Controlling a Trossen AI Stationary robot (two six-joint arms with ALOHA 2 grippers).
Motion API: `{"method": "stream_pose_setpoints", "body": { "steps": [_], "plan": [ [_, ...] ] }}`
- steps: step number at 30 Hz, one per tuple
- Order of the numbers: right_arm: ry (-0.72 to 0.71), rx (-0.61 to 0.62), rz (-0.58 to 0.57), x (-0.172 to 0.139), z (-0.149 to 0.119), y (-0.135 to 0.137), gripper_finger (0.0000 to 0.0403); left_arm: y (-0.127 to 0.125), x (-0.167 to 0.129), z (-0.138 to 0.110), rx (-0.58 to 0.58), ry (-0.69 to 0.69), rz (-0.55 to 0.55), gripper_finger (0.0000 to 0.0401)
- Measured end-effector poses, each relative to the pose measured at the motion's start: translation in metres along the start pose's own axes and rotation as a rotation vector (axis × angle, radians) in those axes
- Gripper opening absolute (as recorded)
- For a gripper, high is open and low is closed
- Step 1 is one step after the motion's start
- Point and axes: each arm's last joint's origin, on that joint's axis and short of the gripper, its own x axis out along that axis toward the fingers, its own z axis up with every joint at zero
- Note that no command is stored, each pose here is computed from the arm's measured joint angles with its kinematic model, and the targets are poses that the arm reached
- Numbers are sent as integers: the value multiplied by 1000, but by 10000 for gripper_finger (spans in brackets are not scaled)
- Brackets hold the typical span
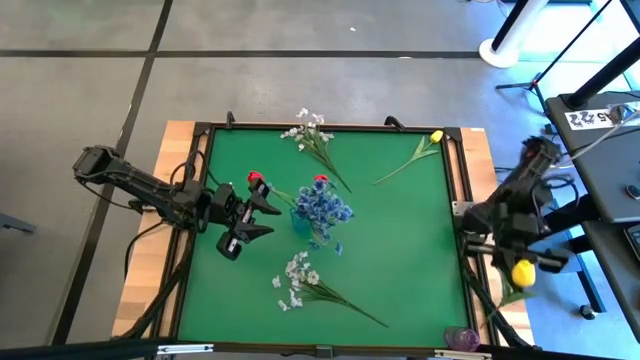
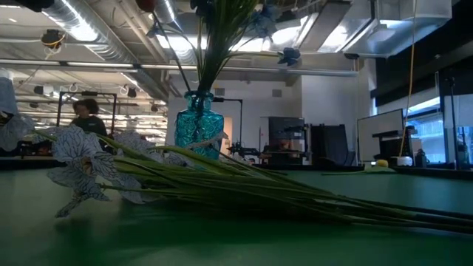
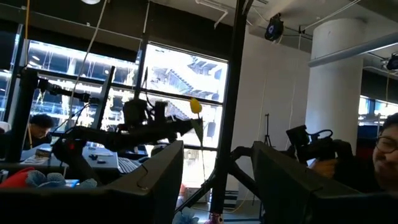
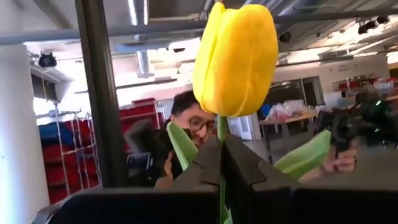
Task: Sort flowers into vase by color
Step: Put the yellow flower into the purple vase
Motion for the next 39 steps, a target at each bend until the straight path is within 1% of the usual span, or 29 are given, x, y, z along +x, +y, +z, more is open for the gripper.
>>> {"method": "stream_pose_setpoints", "body": {
  "steps": [3,11,17,22,25,29,34,36,39],
  "plan": [
    [1,-26,-13,3,-10,6,3,0,0,1,-1,-6,-1,185],
    [-6,-75,-43,16,-20,15,3,0,0,2,-5,-16,-2,185],
    [48,-76,-89,28,-35,12,3,0,0,1,-9,-14,-11,185],
    [56,-60,-77,32,-39,12,3,-2,0,1,-10,-9,-53,185],
    [115,-46,-66,31,-44,11,8,-2,0,1,-10,-8,-67,185],
    [189,-31,-89,30,-52,9,37,-2,0,1,-10,-8,-67,185],
    [264,7,-126,30,-55,8,101,-2,0,1,-9,-8,-64,185],
    [325,36,-143,31,-52,9,131,-2,0,1,-9,-8,-64,185],
    [462,88,-183,31,-45,10,174,-2,0,1,-9,-8,-63,185]
  ]
}}
